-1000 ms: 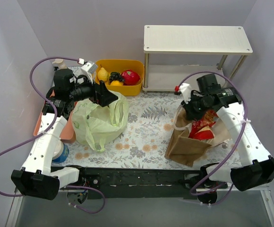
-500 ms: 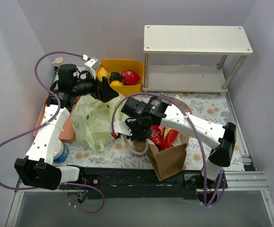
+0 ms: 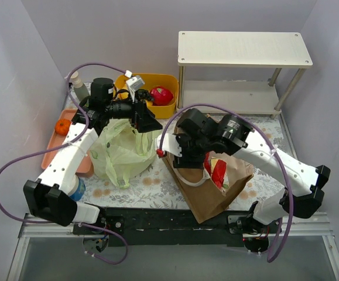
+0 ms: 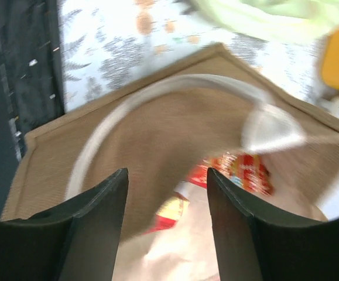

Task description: Untie the knot of the grocery bags and take out the mixed food

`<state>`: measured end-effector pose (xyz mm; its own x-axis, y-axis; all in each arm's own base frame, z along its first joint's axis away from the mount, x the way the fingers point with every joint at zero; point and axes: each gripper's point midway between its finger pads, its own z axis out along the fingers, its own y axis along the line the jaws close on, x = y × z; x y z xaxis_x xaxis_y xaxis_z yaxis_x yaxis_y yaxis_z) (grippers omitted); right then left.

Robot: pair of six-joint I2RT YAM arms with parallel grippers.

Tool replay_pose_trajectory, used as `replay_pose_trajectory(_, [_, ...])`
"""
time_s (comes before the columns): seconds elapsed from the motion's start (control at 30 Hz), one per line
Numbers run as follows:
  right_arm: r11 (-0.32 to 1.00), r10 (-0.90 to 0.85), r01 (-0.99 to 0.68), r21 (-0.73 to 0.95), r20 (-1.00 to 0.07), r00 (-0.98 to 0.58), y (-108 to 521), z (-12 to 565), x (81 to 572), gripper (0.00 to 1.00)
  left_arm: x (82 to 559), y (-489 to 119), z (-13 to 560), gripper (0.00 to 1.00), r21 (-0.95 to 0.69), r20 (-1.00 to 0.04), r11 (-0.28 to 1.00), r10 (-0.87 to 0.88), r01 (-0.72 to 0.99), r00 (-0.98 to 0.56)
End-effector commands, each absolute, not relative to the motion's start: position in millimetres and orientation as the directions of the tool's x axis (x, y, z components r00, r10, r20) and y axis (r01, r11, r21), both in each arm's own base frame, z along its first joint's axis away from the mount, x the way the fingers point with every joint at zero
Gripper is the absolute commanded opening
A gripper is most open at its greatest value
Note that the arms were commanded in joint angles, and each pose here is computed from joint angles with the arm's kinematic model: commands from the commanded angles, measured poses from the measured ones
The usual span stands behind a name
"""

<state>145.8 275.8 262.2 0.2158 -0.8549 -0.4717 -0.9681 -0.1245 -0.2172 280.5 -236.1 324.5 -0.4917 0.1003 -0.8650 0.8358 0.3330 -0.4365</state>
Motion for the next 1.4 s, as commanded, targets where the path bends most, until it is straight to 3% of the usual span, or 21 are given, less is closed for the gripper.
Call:
replay_pose_trajectory(0.0, [0.074,-0.803,-0.947,-0.312,-0.582,0.129,255,322,185,0.64,287,-251,331,0.98,-0.454,-0.862,0.274,0.106,0.848,-0.496])
replay_pose_trajectory(0.07, [0.142,-0.788,-0.934,-0.327,-0.609,0.093,244,331,198,0.63,289,-254,332,0.98,-0.459,-0.861,0.260,0.107,0.850,-0.497])
replay_pose_trajectory(0.2, [0.402,-0.747,-0.862,-0.309,-0.655,-0.114,184,328,243,0.59,293,-264,330,0.98,-0.466,-0.857,0.236,0.117,0.852,-0.501])
replay_pose_trajectory(0.33, [0.417,-0.746,-0.894,-0.164,-0.623,-0.234,184,282,235,0.59,296,-264,327,0.98,-0.469,-0.853,0.253,0.118,0.846,-0.508])
replay_pose_trajectory(0.47, [0.474,-0.754,-0.880,0.006,-0.513,-0.410,185,216,227,0.67,292,-268,327,0.98,-0.470,-0.853,0.233,0.126,0.851,-0.506])
replay_pose_trajectory(0.63, [0.549,-0.707,-0.834,0.062,-0.497,-0.503,186,187,234,0.80,281,-288,345,0.98,-0.453,-0.869,0.143,0.148,0.880,-0.472])
replay_pose_trajectory(0.67, [0.570,-0.703,-0.819,0.065,-0.477,-0.527,182,179,238,0.96,280,-293,342,0.98,-0.455,-0.866,0.139,0.160,0.880,-0.473])
replay_pose_trajectory(0.7, [0.586,-0.701,-0.807,0.081,-0.449,-0.554,178,166,235,0.99,282,-293,339,0.98,-0.451,-0.865,0.160,0.165,0.878,-0.474])
replay_pose_trajectory(0.9, [0.554,-0.708,-0.793,0.253,-0.358,-0.609,188,133,215,0.97,279,-286,324,0.98,-0.421,-0.864,0.209,0.204,0.883,-0.460])
replay_pose_trajectory(0.93, [0.533,-0.715,-0.793,0.296,-0.343,-0.609,190,134,206,0.95,278,-285,321,0.98,-0.422,-0.862,0.212,0.208,0.882,-0.462])
replay_pose_trajectory(1.07, [0.434,-0.696,-0.785,0.443,-0.389,-0.604,211,154,185,0.60,274,-284,310,0.98,-0.445,-0.847,0.216,0.214,0.869,-0.487])
replay_pose_trajectory(1.13, [0.400,-0.696,-0.800,0.448,-0.420,-0.583,214,165,183,0.49,276,-284,312,0.98,-0.438,-0.852,0.220,0.207,0.872,-0.481])
replay_pose_trajectory(1.23, [0.346,-0.714,-0.865,0.363,-0.496,-0.494,216,191,188,0.18,279,-284,313,0.98,-0.429,-0.857,0.229,0.203,0.874,-0.473])
replay_pose_trajectory(1.27, [0.341,-0.722,-0.887,0.310,-0.519,-0.459,214,200,195,0.02,279,-284,313,0.98,-0.430,-0.856,0.229,0.203,0.873,-0.475])
replay_pose_trajectory(1.37, [0.329,-0.734,-0.914,0.236,-0.545,-0.405,210,217,203,0.01,279,-285,309,0.98,-0.439,-0.851,0.227,0.205,0.869,-0.483])
